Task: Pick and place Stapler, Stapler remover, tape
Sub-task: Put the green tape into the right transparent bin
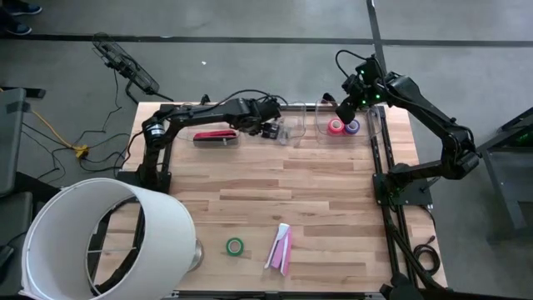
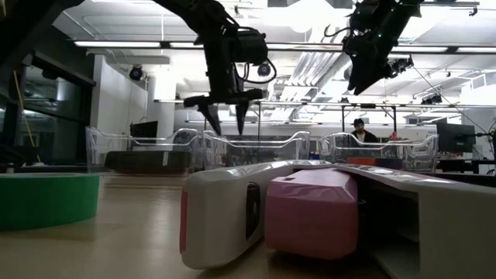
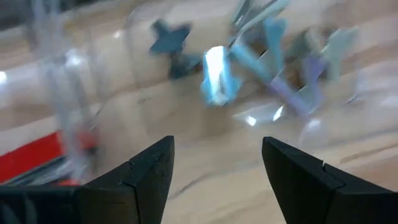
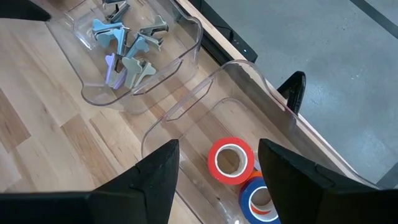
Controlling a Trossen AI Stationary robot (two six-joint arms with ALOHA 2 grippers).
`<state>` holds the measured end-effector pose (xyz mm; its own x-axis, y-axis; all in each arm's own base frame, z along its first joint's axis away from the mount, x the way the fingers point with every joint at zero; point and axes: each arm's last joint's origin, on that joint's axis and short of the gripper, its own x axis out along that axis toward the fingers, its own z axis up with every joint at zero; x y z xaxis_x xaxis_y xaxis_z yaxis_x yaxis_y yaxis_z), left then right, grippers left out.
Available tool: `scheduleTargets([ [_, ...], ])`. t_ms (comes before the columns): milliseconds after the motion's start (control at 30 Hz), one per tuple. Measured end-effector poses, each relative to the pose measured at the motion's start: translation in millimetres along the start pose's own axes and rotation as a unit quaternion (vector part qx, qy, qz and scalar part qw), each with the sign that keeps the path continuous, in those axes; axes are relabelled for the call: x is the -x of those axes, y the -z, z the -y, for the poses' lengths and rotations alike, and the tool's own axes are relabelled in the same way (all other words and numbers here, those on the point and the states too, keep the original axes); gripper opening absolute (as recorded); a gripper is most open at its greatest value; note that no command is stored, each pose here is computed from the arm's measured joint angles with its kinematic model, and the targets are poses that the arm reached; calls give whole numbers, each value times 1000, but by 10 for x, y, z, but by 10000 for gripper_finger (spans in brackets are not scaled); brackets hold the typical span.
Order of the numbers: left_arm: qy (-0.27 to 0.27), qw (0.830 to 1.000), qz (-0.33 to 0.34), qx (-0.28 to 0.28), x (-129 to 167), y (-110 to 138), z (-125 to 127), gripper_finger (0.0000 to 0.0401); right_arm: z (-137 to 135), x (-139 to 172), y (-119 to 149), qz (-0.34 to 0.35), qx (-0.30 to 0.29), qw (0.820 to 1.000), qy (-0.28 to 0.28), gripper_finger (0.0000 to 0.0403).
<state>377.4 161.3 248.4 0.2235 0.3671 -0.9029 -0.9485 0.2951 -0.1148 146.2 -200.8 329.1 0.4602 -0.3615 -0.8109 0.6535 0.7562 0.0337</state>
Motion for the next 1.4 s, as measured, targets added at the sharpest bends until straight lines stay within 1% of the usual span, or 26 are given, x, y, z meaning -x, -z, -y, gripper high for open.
scheduleTargets([
  [200, -19, 999, -26, -19, 29, 48, -47, 239, 0, -1, 0, 0, 0, 1000, 0, 211],
  [367, -16, 999, -27, -27, 45, 45, -53, 239, 0, 0, 0, 0, 0, 1000, 0, 211],
  [467, -2, 1000, -13, -28, 105, 16, -45, 239, 1, -1, 0, 0, 0, 1000, 0, 211],
  [567, 1, 999, -12, -36, 156, 8, -63, 239, 1, 0, 0, 0, 0, 1000, 0, 211],
  [767, 44, 997, -26, -54, 358, -3, -96, 239, 1, 0, 0, 0, 0, 1000, 0, 211],
  [900, 85, 990, -52, -95, 523, 32, -118, 239, 1, -1, 0, 0, 0, 1000, 0, 211],
  [1033, 113, 978, -87, -152, 657, 136, -122, 239, 1, -1, -1, 1, 0, 1000, 0, 211],
  [1267, 114, 952, -138, -248, 762, 410, -56, 239, 3, -1, -10, 5, 1, 1000, 1, 211],
  [1400, 106, 939, -149, -291, 824, 587, 15, 239, 2, -1, -11, 6, 1, 1000, 1, 211],
])
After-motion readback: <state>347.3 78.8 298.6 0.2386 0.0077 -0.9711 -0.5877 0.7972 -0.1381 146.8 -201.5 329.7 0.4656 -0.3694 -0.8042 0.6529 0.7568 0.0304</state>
